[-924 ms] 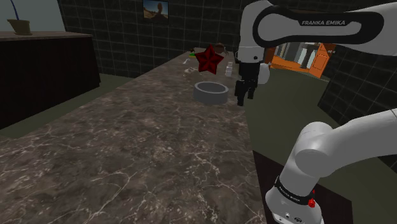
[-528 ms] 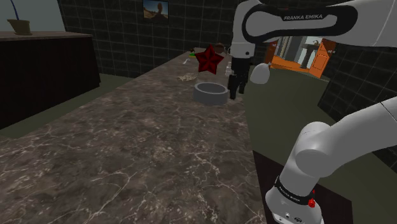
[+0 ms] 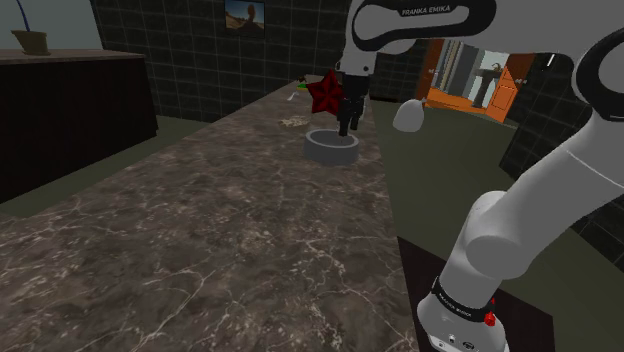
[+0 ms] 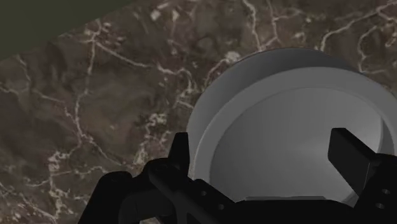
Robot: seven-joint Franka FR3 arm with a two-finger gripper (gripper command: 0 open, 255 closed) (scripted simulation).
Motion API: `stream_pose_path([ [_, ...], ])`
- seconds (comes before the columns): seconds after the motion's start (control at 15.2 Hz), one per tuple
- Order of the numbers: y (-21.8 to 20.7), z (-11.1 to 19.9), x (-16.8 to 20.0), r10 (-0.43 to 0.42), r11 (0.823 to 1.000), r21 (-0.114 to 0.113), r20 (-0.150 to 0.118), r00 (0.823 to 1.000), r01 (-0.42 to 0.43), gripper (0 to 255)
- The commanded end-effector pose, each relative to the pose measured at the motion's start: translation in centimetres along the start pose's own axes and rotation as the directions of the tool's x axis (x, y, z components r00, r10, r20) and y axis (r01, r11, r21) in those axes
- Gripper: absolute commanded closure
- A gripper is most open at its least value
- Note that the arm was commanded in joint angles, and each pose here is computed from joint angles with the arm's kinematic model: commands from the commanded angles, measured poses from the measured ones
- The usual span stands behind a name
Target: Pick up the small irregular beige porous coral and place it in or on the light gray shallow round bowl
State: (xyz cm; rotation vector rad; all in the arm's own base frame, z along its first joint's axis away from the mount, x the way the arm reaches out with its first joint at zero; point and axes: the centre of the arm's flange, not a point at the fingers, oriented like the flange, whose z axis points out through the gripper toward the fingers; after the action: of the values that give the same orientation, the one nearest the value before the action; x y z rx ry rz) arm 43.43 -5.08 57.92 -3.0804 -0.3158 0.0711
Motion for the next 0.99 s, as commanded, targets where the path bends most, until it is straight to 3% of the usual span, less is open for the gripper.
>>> stream_pose_path([
  [0.0, 1.3, -0.7, 2.2, -0.040, 0.999, 0.010, -0.014, 0.999, 0.040, 0],
  [0.33, 3.8, -2.4, 7.8, -0.131, 0.990, 0.035, -0.051, 0.990, 0.133, 0],
  [0.73, 6.1, -4.6, 14.6, -0.238, 0.968, 0.060, -0.098, 0.966, 0.245, 0],
  [0.92, 6.0, -3.6, 14.9, -0.240, 0.967, 0.061, -0.099, 0.966, 0.247, 0],
])
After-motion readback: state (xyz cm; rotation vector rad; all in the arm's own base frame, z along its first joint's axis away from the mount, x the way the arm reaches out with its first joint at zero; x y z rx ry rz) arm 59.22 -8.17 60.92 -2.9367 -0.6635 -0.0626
